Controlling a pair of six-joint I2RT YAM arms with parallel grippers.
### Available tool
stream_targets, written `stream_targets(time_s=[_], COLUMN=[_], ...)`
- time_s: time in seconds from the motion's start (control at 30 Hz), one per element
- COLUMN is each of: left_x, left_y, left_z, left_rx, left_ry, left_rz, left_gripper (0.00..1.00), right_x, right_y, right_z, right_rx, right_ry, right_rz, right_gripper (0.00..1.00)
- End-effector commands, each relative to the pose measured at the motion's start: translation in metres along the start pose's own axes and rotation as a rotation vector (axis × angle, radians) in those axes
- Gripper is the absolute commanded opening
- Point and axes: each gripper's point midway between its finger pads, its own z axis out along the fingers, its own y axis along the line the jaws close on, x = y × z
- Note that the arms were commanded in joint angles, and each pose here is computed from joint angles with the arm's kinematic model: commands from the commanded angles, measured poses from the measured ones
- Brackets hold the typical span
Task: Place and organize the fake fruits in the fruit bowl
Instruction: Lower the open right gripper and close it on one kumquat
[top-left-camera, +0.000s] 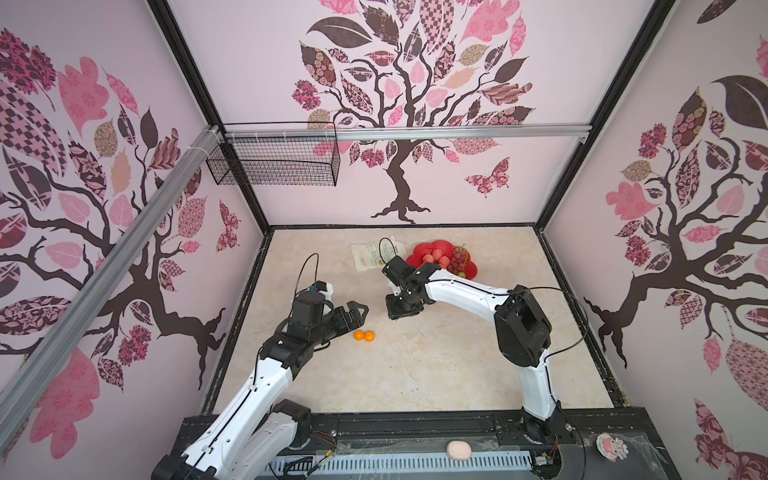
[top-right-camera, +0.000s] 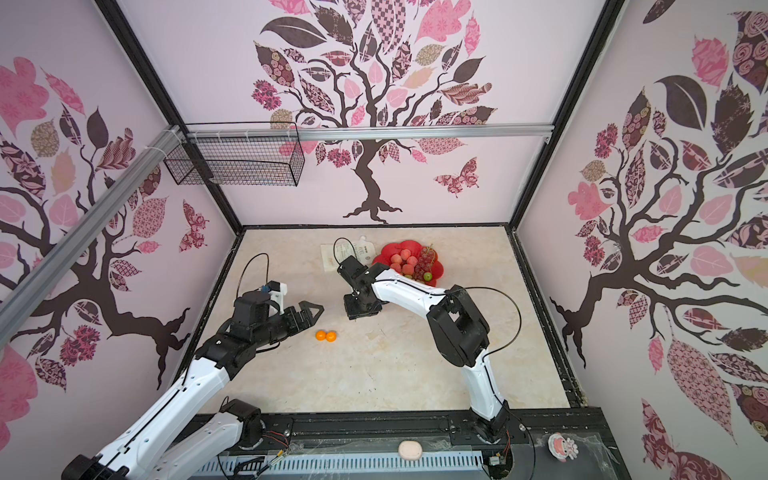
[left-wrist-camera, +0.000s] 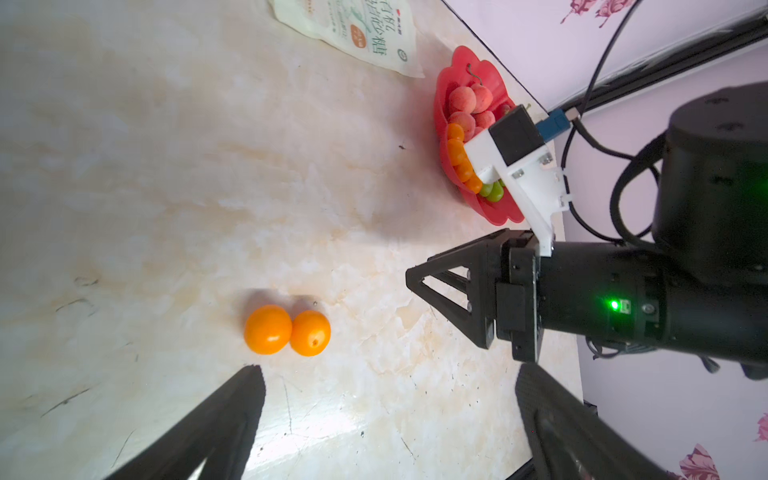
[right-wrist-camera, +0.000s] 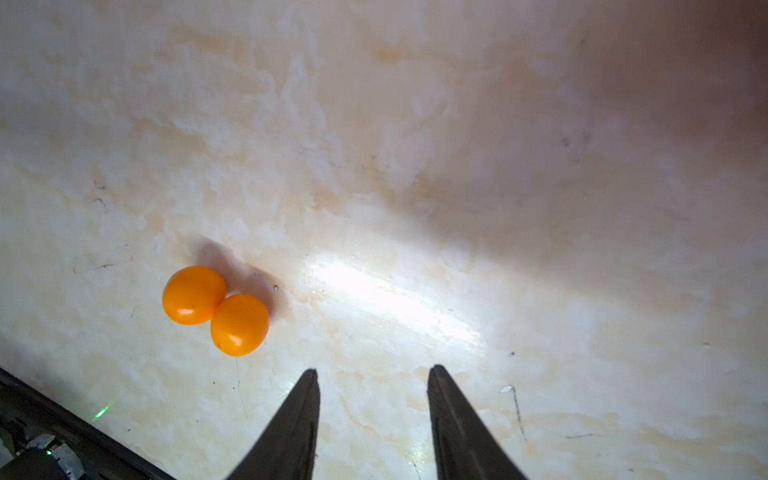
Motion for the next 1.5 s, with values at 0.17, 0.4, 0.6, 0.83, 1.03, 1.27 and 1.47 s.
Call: stream_targets(time_s=[0.17,0.4,0.6,0.83,1.03,1.27,1.47], left_x=[0.011,0.000,-0.005,-0.005,-0.004,-0.003,-0.003], left_y=[0.033,0.049,0.055,0.056,0.058,0.058,0.059], left_z=[-0.006,-0.013,-0.013,-0.012,-0.011,-0.010,-0.009], left_rx=[-0.046,-0.032,-0.028,-0.030,-0.029,-0.029,-0.031], left_ry=[0.007,-0.027,-0.037,-0.038,-0.037,-0.035,-0.034], left_rz=[-0.110,-0.194,-0.220,-0.217,-0.219,-0.215,-0.207], left_gripper=[0.98,0.98,0.98,0.98,0.98,0.98,0.98], right_x=[0.011,0.016,0.023,0.028,0.028,0.028,0.029], right_y=[0.045,0.059,0.066,0.070,0.074,0.075,0.071], right_z=[-0.002,0.014,0.029,0.042,0.045,0.049,0.053], right_rx=[-0.040,-0.042,-0.025,-0.033,-0.040,-0.020,0.019], right_ry=[0.005,0.052,0.097,0.124,0.139,0.166,0.191], right_rz=[-0.052,-0.084,-0.114,-0.117,-0.127,-0.132,-0.123], right_gripper=[0.46,0.47,0.47,0.47,0.47,0.47,0.47])
